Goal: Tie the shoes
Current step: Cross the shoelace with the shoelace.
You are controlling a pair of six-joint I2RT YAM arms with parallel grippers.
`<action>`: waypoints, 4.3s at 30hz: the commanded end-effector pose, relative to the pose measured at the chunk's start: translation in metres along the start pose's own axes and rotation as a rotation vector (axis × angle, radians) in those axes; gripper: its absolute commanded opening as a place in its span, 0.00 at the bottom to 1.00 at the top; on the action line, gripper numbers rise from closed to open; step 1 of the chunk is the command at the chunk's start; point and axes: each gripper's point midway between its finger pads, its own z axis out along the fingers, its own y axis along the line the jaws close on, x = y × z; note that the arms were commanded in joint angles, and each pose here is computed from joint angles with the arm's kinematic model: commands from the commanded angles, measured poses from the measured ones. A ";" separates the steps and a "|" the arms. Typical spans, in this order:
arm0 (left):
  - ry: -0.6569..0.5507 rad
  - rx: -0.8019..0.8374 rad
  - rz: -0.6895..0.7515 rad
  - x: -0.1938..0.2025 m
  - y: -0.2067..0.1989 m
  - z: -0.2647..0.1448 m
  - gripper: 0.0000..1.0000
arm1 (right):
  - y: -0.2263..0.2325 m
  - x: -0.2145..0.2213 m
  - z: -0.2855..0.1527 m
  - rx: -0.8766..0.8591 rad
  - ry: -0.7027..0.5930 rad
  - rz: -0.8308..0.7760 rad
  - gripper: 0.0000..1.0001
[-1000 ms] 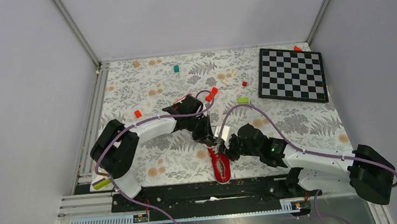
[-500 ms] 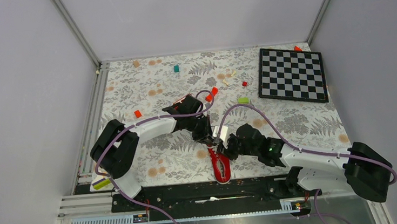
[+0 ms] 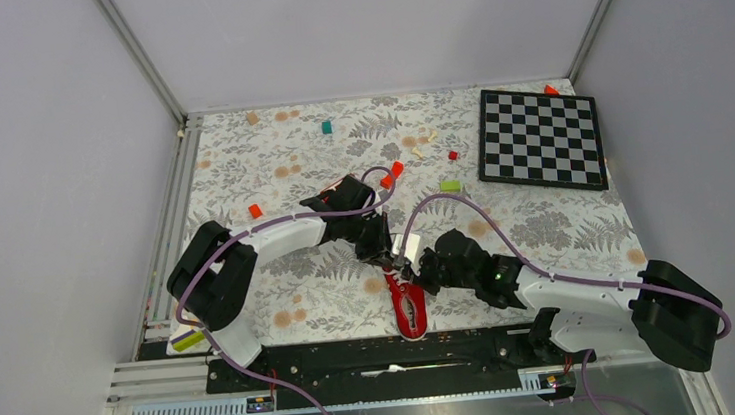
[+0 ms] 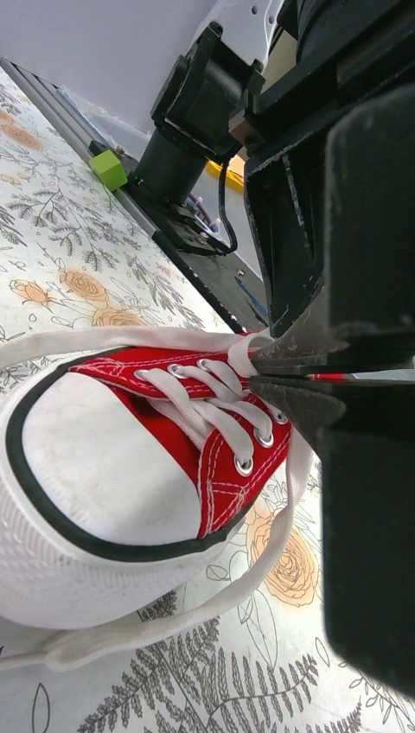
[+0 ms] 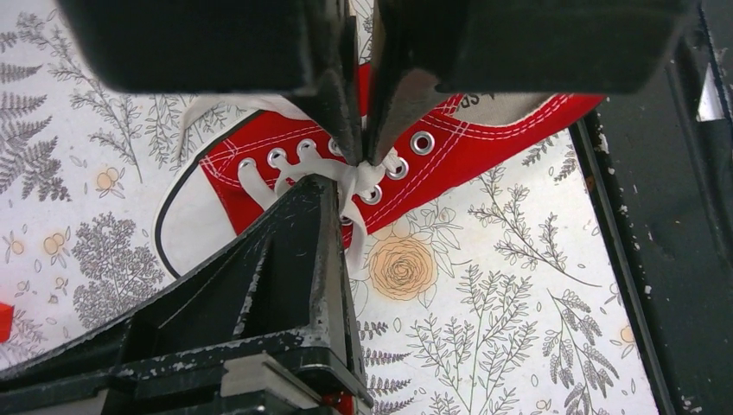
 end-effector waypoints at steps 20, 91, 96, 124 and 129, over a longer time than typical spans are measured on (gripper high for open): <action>-0.036 0.033 0.037 -0.014 -0.010 -0.002 0.00 | 0.002 -0.015 -0.019 -0.009 0.020 0.037 0.00; -0.025 0.039 0.056 -0.008 -0.016 0.001 0.00 | 0.002 -0.038 -0.017 0.091 0.092 0.556 0.24; -0.025 0.039 0.060 -0.009 -0.019 0.001 0.00 | 0.003 -0.029 -0.013 0.096 0.129 0.560 0.24; -0.013 0.042 0.072 -0.005 -0.024 0.004 0.00 | -0.015 0.006 -0.002 0.231 0.195 0.563 0.22; -0.015 0.042 0.073 -0.006 -0.025 0.004 0.00 | -0.011 0.010 0.002 0.207 0.207 0.575 0.22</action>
